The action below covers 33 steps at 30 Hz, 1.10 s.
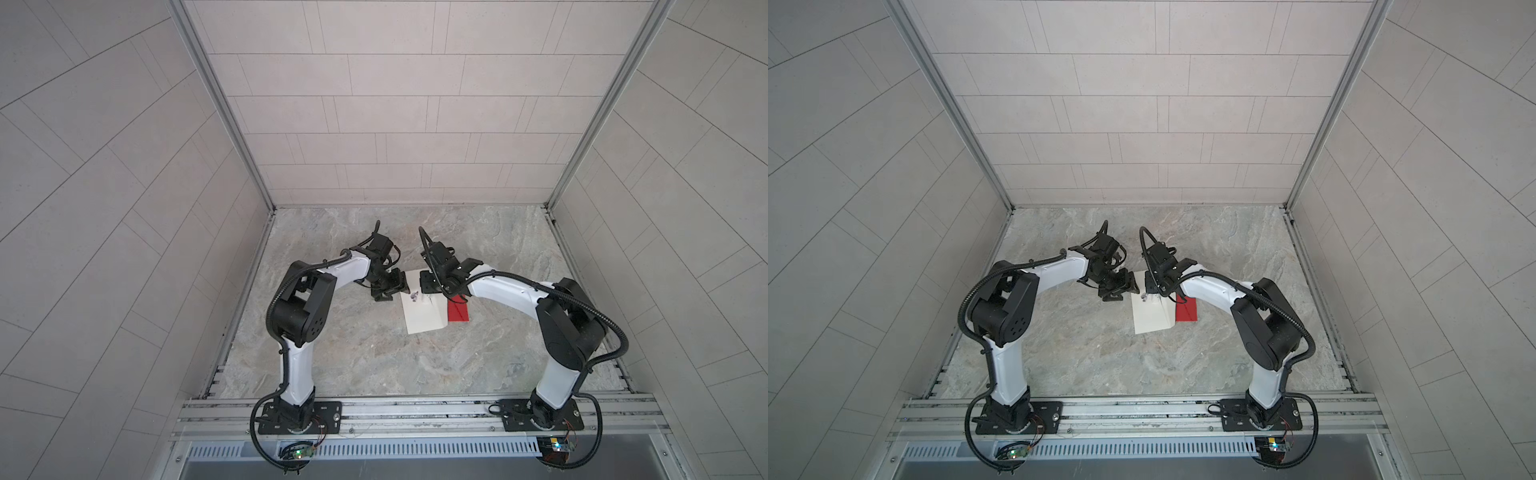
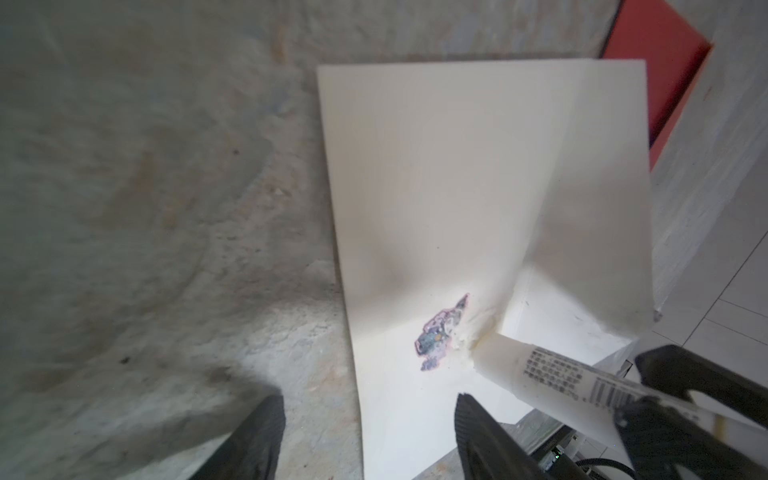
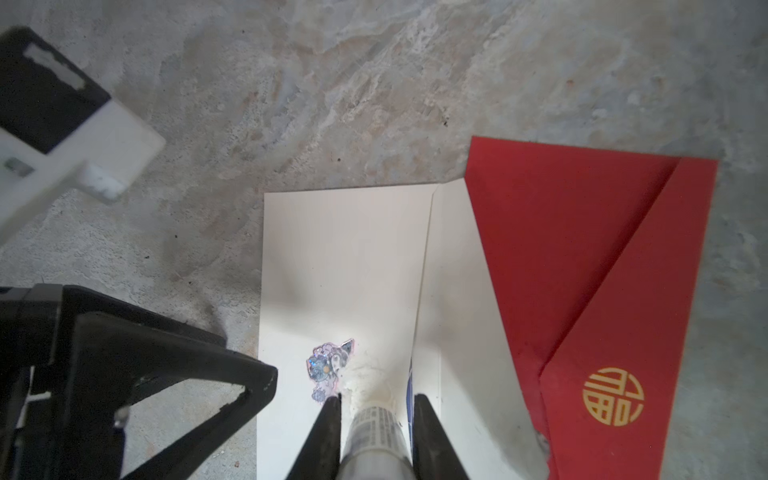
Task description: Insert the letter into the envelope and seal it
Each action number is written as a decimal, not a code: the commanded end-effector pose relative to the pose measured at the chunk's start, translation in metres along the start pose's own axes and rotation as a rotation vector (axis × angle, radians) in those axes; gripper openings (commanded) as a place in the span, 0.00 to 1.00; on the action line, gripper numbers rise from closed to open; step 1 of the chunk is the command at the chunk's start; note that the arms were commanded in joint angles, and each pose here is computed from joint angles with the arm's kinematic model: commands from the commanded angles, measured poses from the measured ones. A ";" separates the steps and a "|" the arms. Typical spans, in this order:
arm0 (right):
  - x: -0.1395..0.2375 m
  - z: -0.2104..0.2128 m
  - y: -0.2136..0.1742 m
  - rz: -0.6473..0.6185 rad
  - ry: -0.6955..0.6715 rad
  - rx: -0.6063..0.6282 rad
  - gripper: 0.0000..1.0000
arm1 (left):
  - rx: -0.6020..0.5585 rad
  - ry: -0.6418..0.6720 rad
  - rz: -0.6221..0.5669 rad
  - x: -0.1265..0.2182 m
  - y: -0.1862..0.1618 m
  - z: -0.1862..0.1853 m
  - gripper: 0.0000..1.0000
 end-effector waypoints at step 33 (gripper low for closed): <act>0.002 -0.016 -0.046 0.008 -0.254 0.090 0.07 | 0.021 0.041 0.042 -0.025 -0.002 0.004 0.00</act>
Point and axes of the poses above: each gripper's point midway between its finger pads, its own x axis back along the fingers, its own z axis along the line the jaws close on, y = z × x, the point moved 8 cm from there along x, back along the fingers, and after that the axes turned 11 degrees about x, right-handed, at the moved point
